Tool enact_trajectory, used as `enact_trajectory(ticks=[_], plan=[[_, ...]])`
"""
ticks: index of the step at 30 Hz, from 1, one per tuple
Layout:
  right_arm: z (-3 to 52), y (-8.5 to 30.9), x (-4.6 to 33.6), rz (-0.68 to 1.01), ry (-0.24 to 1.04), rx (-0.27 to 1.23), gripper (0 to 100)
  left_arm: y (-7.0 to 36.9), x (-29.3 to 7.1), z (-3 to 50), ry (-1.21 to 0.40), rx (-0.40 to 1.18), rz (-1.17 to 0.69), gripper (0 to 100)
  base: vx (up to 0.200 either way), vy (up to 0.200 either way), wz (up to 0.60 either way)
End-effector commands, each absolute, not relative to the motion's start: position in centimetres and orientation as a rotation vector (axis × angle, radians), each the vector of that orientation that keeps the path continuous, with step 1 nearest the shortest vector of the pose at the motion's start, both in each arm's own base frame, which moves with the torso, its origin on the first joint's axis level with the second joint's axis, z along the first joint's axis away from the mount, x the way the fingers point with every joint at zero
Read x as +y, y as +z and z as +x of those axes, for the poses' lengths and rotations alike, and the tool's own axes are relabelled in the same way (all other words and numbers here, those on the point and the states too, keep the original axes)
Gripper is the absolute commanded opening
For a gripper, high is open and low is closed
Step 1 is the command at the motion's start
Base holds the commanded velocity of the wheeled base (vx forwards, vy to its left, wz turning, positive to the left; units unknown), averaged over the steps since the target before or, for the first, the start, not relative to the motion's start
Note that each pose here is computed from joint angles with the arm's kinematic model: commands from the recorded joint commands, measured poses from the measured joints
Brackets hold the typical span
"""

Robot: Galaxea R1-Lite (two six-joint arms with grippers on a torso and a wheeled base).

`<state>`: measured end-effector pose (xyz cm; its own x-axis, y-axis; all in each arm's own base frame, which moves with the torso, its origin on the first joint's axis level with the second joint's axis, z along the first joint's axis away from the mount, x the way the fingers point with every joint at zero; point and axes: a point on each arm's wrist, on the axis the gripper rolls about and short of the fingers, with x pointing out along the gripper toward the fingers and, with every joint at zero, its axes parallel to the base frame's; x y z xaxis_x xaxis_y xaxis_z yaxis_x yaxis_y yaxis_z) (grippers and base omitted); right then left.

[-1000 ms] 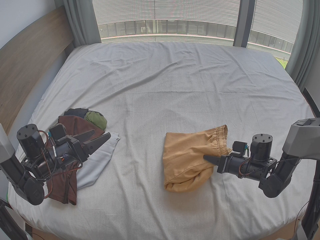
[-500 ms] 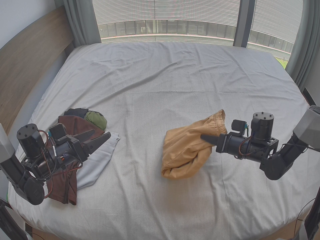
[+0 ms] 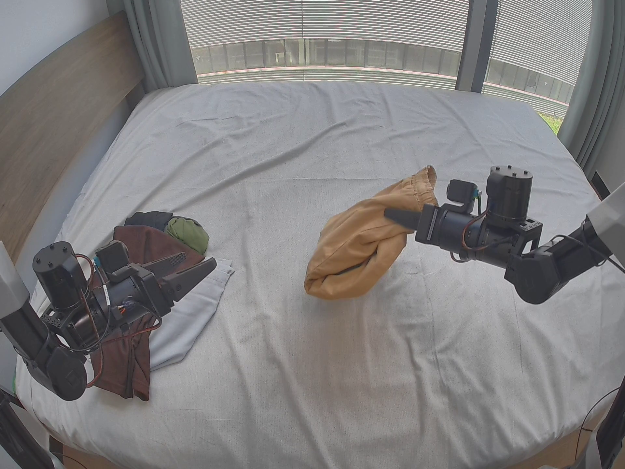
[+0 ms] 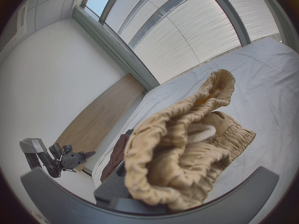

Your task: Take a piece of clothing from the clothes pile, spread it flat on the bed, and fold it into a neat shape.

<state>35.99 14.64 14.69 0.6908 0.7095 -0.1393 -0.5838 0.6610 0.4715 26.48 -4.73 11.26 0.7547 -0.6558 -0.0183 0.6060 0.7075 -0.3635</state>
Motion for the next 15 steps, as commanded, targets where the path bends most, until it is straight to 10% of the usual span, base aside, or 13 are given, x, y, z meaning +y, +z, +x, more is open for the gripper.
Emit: enact_trajectory(ticks=[1, 15], plan=[[37.1, 16.7, 14.9, 0.412, 0.755, 0.276, 0, 11.2, -4.7, 26.5, -0.703, 0.153, -0.351, 100, 0.000, 0.000, 0.00], [41.4, 16.9, 16.3, 0.454, 0.751, 0.272, 0, 11.2, -4.7, 26.5, -0.702, 0.155, -0.351, 100, 0.000, 0.000, 0.00]])
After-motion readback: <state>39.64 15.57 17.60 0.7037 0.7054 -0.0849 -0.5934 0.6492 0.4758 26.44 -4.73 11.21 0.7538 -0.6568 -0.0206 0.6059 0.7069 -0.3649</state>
